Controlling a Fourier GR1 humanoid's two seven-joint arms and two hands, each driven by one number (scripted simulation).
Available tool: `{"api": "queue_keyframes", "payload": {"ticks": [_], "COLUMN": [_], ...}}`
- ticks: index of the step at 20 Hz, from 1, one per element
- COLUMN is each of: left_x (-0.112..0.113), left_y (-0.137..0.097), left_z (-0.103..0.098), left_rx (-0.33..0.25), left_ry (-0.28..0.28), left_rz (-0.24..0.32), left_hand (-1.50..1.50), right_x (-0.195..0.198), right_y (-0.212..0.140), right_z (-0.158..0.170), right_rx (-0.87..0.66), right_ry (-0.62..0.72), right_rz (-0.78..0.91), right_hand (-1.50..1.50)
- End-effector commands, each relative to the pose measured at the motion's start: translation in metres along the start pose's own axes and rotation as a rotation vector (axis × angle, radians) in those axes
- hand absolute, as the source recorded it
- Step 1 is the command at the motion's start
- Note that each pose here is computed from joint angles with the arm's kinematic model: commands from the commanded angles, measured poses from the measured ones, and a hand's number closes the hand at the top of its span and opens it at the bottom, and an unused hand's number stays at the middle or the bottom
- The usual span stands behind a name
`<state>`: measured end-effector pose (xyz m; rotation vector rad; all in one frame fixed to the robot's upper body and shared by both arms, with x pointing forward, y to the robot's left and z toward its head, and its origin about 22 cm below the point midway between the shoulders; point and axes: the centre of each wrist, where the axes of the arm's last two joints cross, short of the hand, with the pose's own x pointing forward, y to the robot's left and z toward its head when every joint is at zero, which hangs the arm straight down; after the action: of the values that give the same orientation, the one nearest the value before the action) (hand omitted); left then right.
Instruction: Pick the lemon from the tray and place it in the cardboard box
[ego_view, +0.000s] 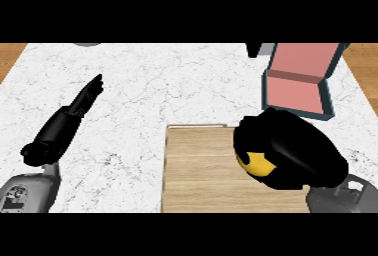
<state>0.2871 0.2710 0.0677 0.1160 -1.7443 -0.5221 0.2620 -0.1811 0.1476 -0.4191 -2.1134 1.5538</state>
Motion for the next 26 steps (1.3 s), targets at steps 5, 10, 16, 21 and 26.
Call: {"api": "queue_keyframes", "payload": {"ticks": [5,10,16,21,26], "left_x": [-0.003,-0.005,0.01,-0.002,0.005], "left_y": [-0.003,-0.019,-0.017,0.004,-0.008], "left_z": [-0.005,-0.018,-0.012,-0.018,-0.015], "left_rx": [-0.025,-0.015,-0.02,-0.037,-0.051], "left_ry": [-0.005,-0.018,-0.018,-0.022,-0.045], "left_rz": [0.017,0.015,0.002,0.015,0.014], "left_hand": [0.0,0.0,0.0,0.0,0.0], "right_x": [-0.029,-0.084,-0.134,-0.176,-0.209], "right_y": [-0.054,-0.089,-0.105,-0.108,-0.094], "right_z": [-0.009,-0.008,-0.011,0.005,0.025], "right_rx": [-0.247,-0.316,-0.203,0.058,0.211], "right_ry": [0.335,0.436,0.536,0.631,0.661], "right_rz": [-0.133,-0.156,0.013,-0.009,-0.032], "right_hand": [1.5,1.5,1.5,1.5,1.5]}}
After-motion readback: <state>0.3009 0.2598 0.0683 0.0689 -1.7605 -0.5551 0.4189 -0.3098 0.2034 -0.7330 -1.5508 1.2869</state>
